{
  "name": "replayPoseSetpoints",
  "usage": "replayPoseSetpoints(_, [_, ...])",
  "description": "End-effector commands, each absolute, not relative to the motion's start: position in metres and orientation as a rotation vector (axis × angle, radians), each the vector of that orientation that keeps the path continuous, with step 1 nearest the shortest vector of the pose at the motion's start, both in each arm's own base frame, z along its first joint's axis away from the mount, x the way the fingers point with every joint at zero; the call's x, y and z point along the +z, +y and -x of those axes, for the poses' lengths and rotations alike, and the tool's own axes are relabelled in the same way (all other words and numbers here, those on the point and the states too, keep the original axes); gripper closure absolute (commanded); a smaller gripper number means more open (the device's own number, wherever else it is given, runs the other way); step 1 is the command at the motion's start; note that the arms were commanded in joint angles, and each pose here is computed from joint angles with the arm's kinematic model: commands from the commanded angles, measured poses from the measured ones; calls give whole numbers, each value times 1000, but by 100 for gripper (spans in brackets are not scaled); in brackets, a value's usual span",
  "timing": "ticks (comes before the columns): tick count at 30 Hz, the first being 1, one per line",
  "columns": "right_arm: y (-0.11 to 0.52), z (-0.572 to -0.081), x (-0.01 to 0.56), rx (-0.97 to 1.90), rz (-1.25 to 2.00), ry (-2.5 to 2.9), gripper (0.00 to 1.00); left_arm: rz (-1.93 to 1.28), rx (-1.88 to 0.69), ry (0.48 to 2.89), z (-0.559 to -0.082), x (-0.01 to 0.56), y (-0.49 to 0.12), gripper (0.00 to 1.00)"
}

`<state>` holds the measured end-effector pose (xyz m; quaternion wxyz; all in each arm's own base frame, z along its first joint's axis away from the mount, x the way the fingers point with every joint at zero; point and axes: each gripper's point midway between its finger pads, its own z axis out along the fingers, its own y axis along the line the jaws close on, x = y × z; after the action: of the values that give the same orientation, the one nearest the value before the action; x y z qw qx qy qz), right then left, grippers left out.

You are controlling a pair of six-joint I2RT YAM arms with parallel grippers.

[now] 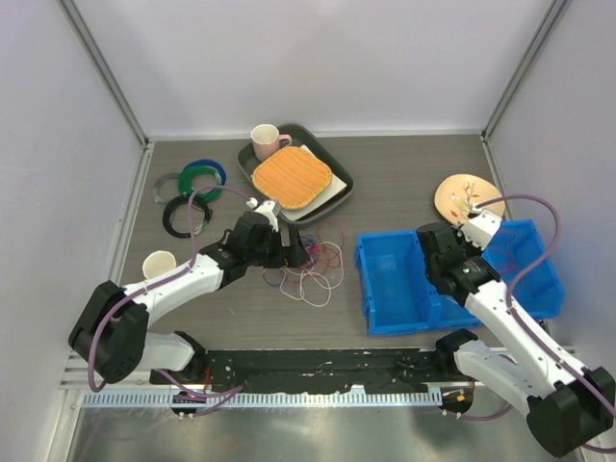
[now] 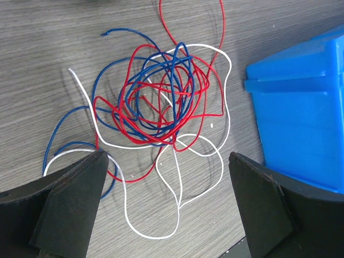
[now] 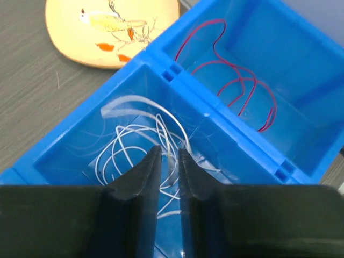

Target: Untangle the cables

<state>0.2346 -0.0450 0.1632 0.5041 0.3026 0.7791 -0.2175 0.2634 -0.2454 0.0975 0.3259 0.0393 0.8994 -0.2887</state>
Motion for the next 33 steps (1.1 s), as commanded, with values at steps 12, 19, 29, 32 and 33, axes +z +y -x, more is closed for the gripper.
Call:
replayPoseSetpoints(12, [124,-278,217,450,-10,1886,26,-34,-683,2348,-272,103,-237,0])
replayPoseSetpoints(19, [262,-229,207,484,548,1884,22,220,-548,2414,-283,84,-197,0])
replayPoseSetpoints(29, [360,-190,92,433,885,2053,15,509,-479,2396,-284,69,-131,0])
replayPoseSetpoints(32, [369,-193,69,420,888,2073,15,497,-501,2378,-281,75,-132,0])
replayPoseSetpoints(33, [367,-197,66,386,873,2073,15,498,-500,2369,-282,76,-131,0])
